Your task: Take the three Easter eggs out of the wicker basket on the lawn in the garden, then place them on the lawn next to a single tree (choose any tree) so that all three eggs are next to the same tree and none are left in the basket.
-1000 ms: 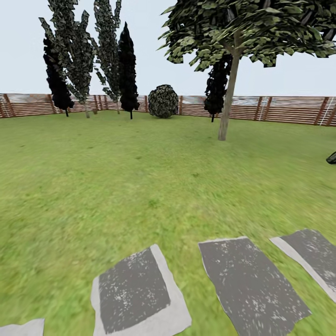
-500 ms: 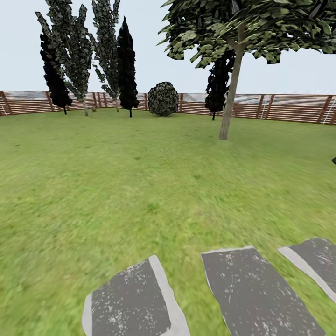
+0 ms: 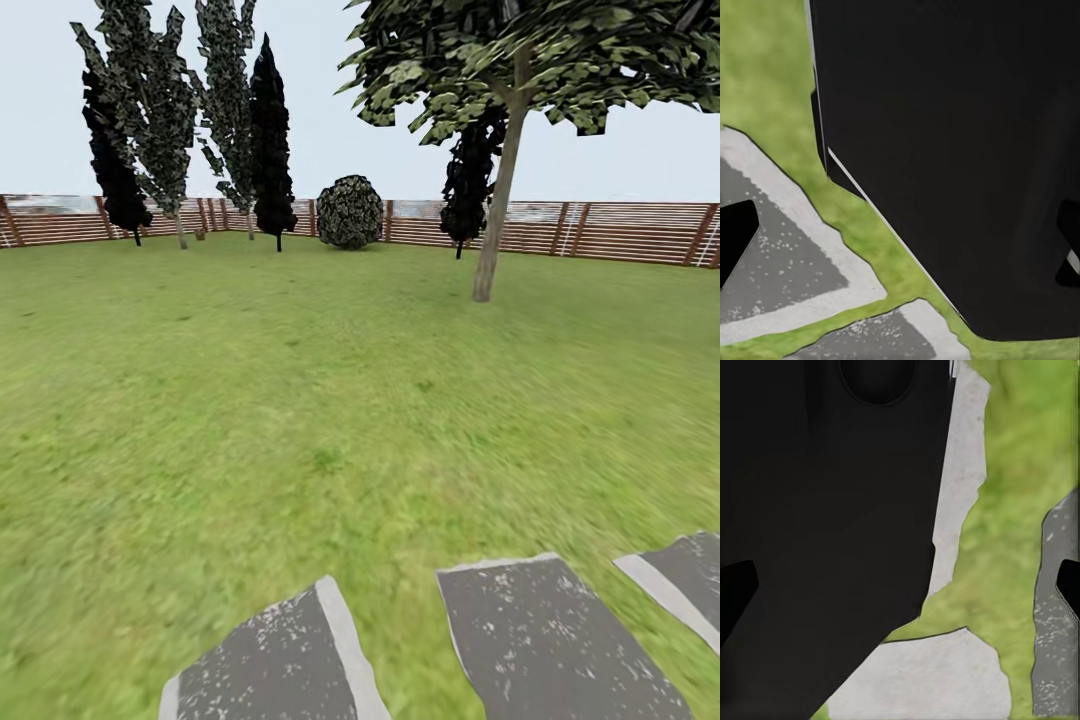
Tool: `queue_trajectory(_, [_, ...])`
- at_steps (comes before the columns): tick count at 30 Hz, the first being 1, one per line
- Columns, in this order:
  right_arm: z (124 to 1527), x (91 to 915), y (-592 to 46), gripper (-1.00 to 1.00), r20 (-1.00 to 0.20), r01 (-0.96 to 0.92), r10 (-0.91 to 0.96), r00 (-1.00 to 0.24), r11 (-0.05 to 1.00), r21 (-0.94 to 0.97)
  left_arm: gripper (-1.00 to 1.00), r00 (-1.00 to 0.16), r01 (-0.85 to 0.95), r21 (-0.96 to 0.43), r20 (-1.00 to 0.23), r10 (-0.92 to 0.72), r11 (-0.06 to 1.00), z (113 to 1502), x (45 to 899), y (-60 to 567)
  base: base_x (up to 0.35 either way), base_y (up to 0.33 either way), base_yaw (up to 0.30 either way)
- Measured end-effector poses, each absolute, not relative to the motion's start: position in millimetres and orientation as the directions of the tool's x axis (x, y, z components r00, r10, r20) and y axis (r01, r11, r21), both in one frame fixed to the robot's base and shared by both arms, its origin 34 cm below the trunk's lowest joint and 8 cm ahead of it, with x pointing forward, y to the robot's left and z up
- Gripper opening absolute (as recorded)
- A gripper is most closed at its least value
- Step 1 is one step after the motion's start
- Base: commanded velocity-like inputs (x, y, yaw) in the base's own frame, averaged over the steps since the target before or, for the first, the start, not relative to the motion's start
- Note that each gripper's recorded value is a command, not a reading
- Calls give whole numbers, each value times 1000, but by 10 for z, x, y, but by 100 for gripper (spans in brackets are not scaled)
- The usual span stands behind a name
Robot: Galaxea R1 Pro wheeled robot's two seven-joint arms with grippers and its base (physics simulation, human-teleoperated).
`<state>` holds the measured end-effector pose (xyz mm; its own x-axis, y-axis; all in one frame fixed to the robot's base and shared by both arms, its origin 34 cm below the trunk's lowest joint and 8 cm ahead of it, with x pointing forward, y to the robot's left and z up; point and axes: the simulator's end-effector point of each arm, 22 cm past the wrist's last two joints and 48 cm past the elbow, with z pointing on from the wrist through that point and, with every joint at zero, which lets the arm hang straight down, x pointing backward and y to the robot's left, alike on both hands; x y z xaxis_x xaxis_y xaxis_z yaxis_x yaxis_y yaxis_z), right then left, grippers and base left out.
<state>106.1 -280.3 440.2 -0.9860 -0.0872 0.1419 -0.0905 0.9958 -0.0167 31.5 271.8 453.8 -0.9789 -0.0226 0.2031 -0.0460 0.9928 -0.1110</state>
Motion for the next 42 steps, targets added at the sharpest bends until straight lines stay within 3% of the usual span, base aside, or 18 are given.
queue_trajectory(23, [4403,1057,-2792,100,143,-90,-87,-986,996,-15,100,-979,-47,-110,203,-24,993,4537,317,2720,337,0,5])
queue_trajectory(42, [4403,1055,-2796,100,143,-89,-86,-986,996,-14,100,-979,-47,-109,203,-24,993,4537,315,2723,337,0,174])
